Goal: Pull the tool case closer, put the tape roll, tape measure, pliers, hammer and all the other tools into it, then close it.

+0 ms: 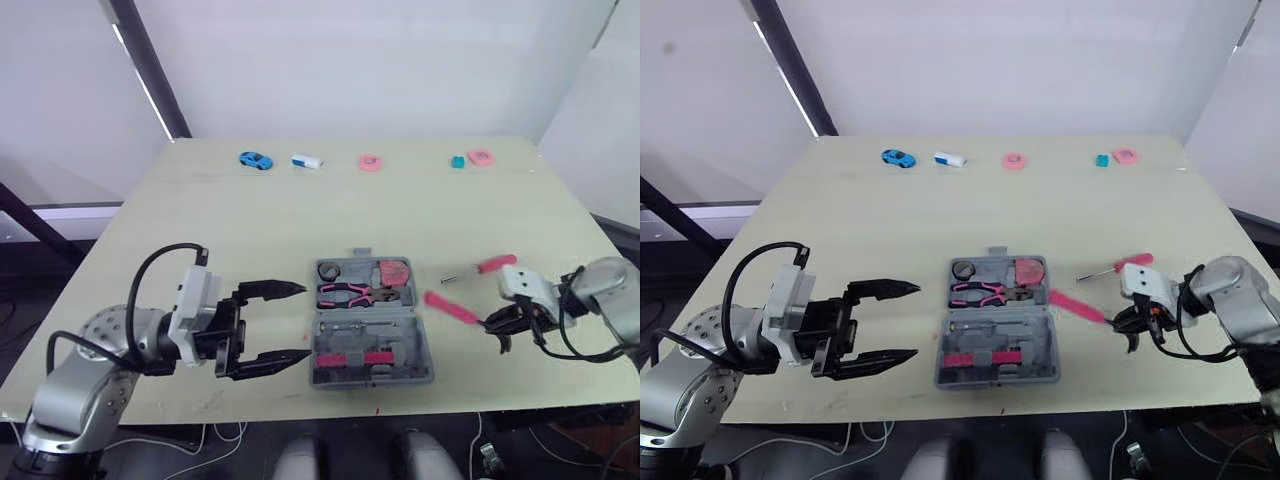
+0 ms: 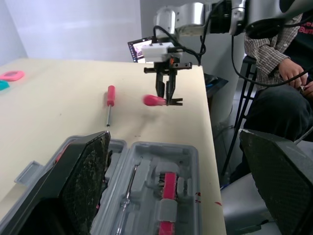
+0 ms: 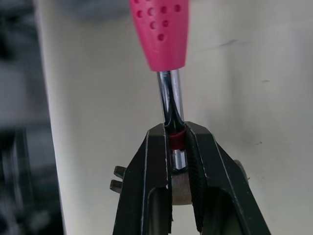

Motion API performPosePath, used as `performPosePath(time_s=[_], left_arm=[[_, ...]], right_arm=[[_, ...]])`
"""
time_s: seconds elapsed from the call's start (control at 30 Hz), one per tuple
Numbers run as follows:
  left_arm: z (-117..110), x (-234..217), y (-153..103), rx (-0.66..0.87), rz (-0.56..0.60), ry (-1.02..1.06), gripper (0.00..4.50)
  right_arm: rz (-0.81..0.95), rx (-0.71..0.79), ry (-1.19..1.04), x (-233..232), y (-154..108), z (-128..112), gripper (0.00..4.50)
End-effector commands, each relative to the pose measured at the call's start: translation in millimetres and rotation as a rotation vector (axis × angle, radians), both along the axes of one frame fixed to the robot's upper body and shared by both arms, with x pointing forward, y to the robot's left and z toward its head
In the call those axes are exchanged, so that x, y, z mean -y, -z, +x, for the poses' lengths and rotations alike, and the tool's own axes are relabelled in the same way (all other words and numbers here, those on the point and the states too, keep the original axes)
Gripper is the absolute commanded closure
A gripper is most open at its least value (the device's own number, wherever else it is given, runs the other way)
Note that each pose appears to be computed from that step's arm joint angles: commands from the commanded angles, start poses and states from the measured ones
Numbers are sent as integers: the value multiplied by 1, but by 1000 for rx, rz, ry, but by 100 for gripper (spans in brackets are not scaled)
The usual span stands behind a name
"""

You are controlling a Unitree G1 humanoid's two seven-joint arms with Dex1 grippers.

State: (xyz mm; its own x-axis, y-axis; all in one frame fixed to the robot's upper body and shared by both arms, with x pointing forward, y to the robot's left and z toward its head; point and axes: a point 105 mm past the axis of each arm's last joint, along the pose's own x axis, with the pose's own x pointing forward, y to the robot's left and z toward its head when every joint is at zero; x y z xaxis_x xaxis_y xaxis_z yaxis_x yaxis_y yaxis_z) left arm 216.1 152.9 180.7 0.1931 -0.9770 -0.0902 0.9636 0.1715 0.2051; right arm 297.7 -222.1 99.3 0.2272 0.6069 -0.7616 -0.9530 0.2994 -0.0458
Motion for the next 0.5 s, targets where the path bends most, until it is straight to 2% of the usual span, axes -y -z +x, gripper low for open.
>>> performPosePath(time_s=[0.03, 0.1, 0.17, 0.33, 0.5], left_arm=[[0, 2, -6, 8, -18, 25, 0], [-1, 2, -6, 4, -17, 42, 0], [-2, 3, -6, 1, -13, 57, 0], [2, 2, -6, -1, 0, 72, 0], [3, 1, -6, 1, 4, 76, 0]], right_arm=[[122, 35, 486, -6, -15, 11, 449], [157, -21, 710, -7, -10, 6, 449], [165, -96, 814, -12, -1, -9, 449], [134, -155, 992, -2, 24, -24, 449], [163, -136, 1070, 4, 27, -25, 449]])
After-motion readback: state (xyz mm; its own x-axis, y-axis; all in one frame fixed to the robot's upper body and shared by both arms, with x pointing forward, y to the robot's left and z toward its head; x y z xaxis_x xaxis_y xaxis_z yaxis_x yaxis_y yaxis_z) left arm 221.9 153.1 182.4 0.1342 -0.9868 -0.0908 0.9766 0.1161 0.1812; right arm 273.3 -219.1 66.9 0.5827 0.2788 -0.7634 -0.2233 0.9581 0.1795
